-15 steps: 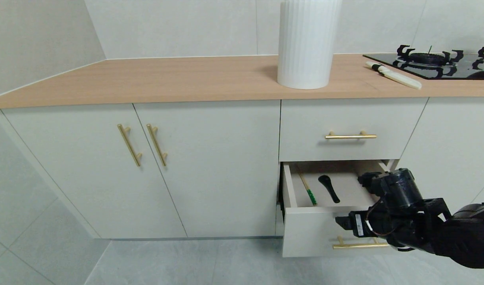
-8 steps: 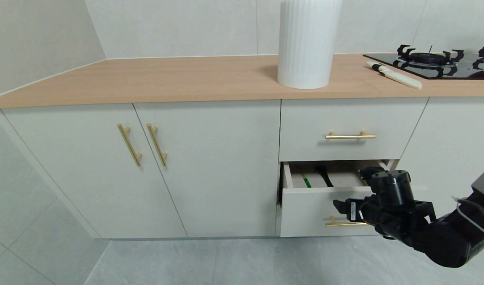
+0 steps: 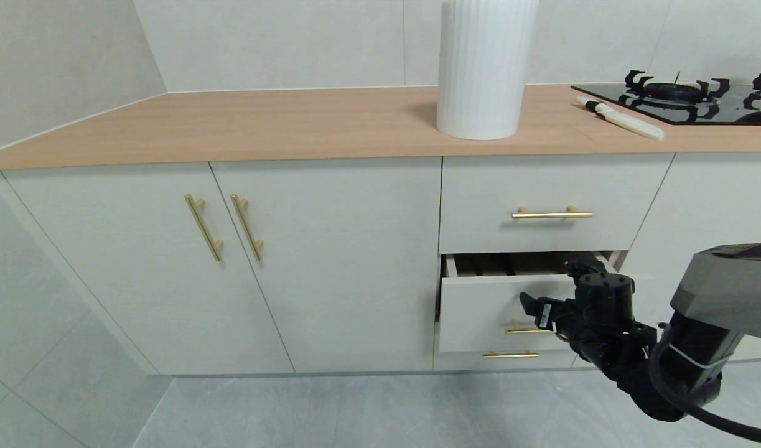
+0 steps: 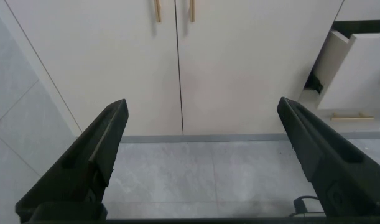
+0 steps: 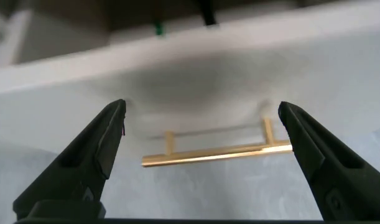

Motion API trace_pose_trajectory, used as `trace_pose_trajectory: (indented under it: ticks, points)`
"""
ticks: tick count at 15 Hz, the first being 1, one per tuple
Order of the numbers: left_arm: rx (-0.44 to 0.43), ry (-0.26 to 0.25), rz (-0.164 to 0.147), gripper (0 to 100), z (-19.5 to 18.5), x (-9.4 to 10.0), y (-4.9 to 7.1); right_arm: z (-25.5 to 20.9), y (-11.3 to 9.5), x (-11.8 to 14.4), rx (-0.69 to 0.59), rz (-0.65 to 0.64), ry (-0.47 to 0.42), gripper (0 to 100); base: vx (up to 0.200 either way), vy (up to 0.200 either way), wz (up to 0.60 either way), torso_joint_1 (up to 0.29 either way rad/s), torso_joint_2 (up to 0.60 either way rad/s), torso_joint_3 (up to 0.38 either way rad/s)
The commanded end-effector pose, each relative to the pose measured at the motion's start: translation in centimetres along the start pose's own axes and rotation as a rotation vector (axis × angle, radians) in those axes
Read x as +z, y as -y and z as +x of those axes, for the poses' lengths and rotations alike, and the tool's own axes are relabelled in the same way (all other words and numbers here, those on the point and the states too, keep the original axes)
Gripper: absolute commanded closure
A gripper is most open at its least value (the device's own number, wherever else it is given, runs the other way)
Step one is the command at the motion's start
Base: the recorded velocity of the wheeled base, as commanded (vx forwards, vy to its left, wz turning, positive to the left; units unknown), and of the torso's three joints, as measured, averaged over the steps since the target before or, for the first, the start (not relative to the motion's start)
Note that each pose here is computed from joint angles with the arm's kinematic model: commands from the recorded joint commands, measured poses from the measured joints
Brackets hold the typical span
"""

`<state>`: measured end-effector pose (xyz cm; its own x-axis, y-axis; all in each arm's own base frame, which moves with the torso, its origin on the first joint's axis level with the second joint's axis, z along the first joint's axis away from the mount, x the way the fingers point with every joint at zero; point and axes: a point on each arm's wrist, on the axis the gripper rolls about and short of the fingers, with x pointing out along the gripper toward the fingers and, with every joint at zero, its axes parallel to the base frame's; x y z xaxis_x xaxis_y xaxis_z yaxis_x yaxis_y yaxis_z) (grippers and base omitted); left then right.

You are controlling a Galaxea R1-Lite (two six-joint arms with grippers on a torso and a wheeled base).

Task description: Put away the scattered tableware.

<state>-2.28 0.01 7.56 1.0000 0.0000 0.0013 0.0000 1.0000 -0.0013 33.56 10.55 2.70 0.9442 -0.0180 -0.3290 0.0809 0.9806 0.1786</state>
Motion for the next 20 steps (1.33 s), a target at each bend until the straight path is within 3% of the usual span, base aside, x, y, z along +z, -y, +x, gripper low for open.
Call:
trace_pose_trajectory:
  ticks: [1,20]
  points:
    - [0.000,0.000,0.000,0,0.0,0.0,0.0,1.5,0.3,-1.2,-0.029,0.001,-0.001,0,0.000,0.000,0.00,0.000,0.00,0.000]
    - [0.000,0.000,0.000,0,0.0,0.0,0.0,6.6,2.1,-1.4,-0.185,0.083,0.118,0,0.000,0.000,0.00,0.000,0.00,0.000]
